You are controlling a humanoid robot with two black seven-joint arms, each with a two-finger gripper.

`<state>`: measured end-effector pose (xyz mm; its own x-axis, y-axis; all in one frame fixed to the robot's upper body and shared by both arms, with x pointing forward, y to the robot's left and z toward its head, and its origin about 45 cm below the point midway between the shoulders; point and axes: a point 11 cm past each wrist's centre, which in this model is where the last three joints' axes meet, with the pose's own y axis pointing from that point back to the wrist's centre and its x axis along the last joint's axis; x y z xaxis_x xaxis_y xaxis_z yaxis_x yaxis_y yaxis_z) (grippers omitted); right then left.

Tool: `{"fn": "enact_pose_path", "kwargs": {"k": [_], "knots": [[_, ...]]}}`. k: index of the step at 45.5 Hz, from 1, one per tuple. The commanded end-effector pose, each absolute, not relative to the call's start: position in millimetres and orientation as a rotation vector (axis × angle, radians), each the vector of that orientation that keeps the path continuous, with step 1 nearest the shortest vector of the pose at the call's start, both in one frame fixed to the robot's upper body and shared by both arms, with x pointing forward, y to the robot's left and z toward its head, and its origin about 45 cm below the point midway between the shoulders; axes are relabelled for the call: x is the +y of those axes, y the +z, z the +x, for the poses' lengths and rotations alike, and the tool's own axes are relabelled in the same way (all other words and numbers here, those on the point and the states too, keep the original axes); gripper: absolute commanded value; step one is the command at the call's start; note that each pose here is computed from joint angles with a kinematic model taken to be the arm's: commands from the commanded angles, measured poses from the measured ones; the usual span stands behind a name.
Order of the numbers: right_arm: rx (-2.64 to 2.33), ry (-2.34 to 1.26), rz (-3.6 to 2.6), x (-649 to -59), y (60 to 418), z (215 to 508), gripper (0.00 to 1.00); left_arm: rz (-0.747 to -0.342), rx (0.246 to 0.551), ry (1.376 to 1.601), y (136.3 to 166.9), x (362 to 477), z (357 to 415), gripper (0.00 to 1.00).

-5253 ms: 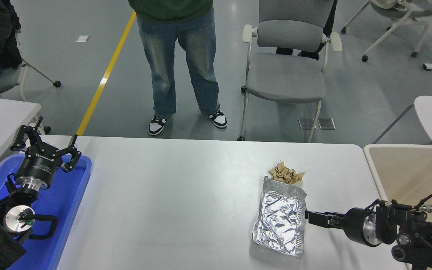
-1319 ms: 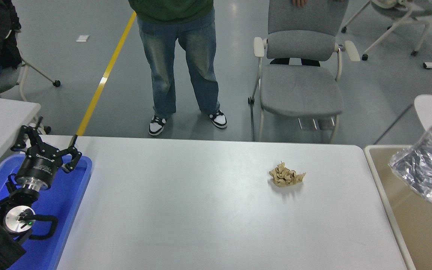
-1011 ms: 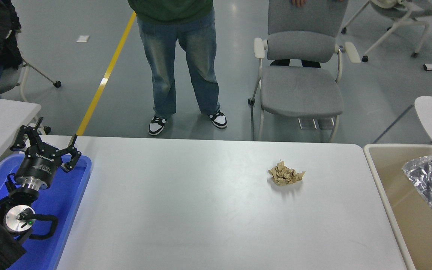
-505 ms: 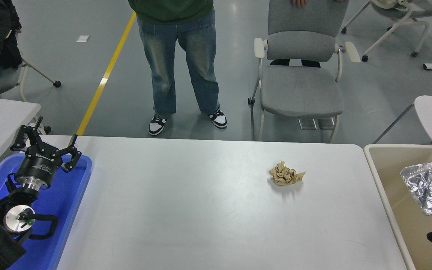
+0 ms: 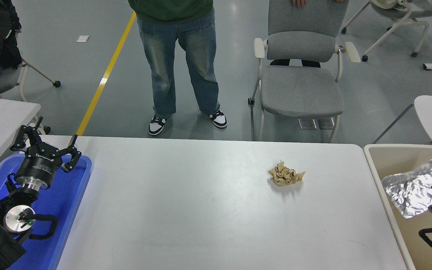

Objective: Clean the table surface

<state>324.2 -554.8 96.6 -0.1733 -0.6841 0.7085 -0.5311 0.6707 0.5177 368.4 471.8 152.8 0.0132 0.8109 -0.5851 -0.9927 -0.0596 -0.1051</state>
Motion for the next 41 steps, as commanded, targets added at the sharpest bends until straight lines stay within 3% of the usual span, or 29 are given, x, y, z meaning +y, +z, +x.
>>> {"fn": "enact_pose_path", "kwargs": {"k": [1, 15, 24, 41], "knots": [[-1.931, -0.232, 1.015, -563, 124, 335, 1.0, -0.585, 0.395, 1.538, 153.1, 472.3, 368.3, 1.0], [-1.944, -0.309, 1.253, -533, 158, 347, 1.0, -0.585, 0.395, 1.538, 153.1, 472.3, 368.3, 1.0], [-2.002, -0.399, 1.505, -478, 183, 370, 1.0, -0.586, 0.397, 1.537, 152.7, 471.6, 368.4, 1.0], [-2.058, -0.731, 1.827, -367, 175, 404, 0.99, -0.586, 0.397, 1.537, 152.7, 471.6, 368.4, 1.0]]}}
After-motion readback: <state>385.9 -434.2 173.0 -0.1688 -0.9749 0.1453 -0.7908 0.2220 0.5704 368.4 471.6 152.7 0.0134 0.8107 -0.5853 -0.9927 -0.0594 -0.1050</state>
